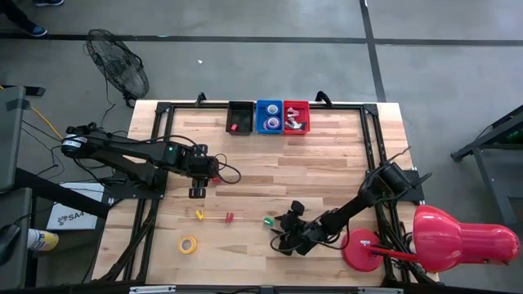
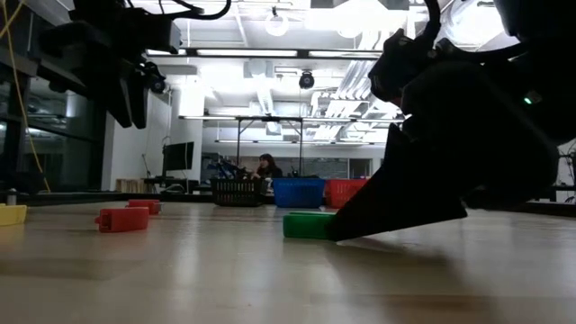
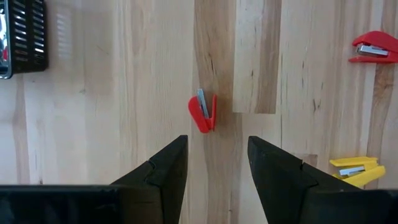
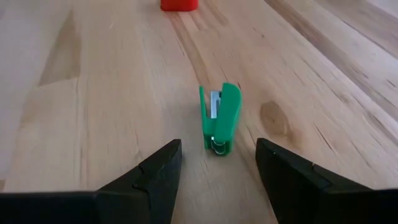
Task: Pick and place Stapler, Stapler remover, tape
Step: Put the green stapler into the black bin
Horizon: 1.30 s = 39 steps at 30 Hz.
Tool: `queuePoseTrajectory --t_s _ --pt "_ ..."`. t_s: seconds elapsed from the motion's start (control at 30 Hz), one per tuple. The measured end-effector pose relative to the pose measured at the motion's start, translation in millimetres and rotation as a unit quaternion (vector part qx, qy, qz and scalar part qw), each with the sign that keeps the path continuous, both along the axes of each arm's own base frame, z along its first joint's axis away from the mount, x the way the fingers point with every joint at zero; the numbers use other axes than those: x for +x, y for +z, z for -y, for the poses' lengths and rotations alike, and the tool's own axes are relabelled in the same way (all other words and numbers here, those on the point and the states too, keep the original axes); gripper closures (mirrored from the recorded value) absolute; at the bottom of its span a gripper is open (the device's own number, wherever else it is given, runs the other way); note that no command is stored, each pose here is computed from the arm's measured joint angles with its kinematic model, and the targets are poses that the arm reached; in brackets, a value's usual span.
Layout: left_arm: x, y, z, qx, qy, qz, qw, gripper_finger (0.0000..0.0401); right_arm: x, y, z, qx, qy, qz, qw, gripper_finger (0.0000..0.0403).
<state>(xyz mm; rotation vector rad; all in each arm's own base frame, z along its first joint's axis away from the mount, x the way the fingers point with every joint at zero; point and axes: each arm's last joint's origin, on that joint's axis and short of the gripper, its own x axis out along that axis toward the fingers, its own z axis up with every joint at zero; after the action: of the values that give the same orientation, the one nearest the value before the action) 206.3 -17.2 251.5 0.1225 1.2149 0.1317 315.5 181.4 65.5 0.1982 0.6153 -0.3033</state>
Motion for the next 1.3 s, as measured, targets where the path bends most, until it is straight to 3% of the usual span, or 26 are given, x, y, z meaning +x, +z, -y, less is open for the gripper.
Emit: queuePoseTrajectory --t_s 0.53,1.03,1.3 --pt "0 0 0 0.005 0.002 0.001 1.0 0.0239 6 -1 11 -0.022 0.016 -0.016 1.0 0.0208" --pt "0 0 0 0.007 0.003 0.001 1.0 0.0239 6 -1 13 -0.026 0.012 -0.02 0.999 0.0333" --pt "0 0 0 0.007 0.003 0.001 1.0 0.0239 6 -1 13 -0.026 0.014 -0.021 0.999 0.035"
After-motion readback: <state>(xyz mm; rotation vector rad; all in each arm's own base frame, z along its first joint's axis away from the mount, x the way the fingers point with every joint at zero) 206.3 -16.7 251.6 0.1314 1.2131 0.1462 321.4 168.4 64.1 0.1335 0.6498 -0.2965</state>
